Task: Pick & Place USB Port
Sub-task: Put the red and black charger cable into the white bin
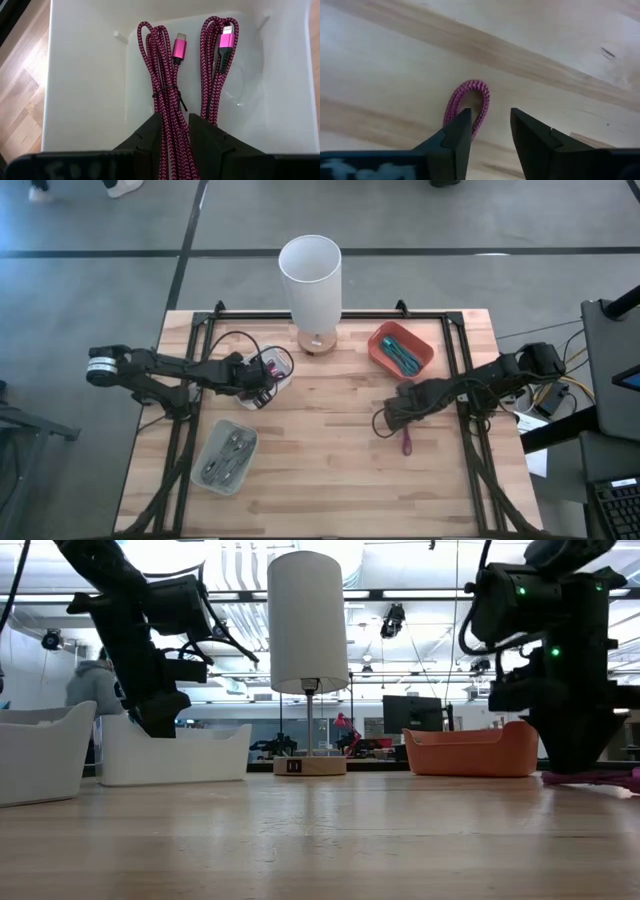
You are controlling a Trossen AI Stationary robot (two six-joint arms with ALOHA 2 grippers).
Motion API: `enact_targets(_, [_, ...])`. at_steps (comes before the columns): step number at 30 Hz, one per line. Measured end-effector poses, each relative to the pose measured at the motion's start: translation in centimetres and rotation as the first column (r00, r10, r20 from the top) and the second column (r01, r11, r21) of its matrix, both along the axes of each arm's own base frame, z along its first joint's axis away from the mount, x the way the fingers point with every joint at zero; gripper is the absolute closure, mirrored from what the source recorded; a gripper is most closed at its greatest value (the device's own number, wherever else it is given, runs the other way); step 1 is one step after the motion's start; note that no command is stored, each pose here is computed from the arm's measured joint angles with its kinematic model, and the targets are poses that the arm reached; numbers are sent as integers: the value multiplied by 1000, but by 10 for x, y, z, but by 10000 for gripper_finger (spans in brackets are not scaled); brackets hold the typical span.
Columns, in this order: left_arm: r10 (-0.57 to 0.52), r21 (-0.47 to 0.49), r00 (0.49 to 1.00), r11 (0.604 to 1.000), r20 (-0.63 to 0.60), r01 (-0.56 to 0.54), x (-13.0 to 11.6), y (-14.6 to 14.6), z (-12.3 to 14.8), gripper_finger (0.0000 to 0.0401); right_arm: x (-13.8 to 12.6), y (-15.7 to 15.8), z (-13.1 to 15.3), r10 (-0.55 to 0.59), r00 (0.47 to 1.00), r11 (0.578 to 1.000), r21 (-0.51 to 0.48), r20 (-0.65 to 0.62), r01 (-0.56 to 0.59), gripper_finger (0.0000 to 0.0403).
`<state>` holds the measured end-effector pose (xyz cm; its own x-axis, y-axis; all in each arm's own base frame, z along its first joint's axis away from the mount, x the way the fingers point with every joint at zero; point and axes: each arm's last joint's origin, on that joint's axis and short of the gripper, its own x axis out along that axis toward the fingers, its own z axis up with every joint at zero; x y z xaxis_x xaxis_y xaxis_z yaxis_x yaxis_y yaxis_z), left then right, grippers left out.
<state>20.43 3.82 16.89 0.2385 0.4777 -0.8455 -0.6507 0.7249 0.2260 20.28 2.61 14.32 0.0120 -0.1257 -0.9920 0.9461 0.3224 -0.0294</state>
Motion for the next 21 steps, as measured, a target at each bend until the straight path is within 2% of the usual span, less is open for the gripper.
enact_targets(6, [0, 0, 1000, 1000, 0, 0, 0, 0, 0, 307, -7, -1, -11, -20, 1000, 1000, -13, 14, 20, 277])
enact_targets(17, [0, 0, 1000, 1000, 0, 0, 0, 0, 0, 307, 0, -1, -7, 63, 997, 997, -35, 32, -62, 382])
enact_targets(21, [-1, 0, 1000, 1000, 1, 1, 0, 0, 0, 307, 10, 0, -2, 129, 986, 991, -48, 102, -125, 391])
